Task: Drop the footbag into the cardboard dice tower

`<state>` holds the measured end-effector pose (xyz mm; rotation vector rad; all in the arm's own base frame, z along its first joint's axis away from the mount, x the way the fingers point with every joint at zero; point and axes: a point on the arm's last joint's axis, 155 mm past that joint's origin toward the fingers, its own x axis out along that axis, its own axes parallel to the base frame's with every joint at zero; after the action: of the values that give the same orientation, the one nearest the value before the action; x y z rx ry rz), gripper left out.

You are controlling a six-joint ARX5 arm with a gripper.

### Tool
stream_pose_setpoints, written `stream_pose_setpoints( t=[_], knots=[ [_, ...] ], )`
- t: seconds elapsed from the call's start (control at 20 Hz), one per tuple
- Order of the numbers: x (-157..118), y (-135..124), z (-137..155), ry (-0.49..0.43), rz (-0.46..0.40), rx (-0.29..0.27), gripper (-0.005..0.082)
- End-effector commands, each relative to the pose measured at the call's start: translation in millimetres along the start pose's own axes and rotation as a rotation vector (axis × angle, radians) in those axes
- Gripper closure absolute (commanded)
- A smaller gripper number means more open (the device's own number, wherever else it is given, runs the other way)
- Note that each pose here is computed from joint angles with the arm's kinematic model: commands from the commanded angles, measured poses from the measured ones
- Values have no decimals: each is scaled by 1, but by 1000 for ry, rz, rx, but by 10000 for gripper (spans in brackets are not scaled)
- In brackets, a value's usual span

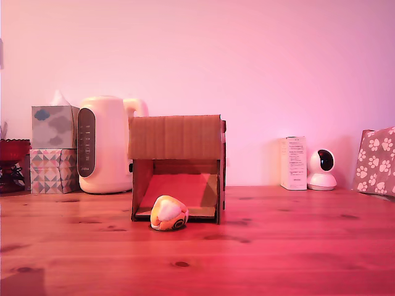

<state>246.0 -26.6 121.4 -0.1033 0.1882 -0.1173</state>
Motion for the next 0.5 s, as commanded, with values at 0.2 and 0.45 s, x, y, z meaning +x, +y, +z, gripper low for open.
stream_pose_setpoints(
  t=[0.2,0.45],
  knots=[
    [1,2,-10,20,5,2,793],
    [1,-1,2,-21,-10,-4,793]
  ],
)
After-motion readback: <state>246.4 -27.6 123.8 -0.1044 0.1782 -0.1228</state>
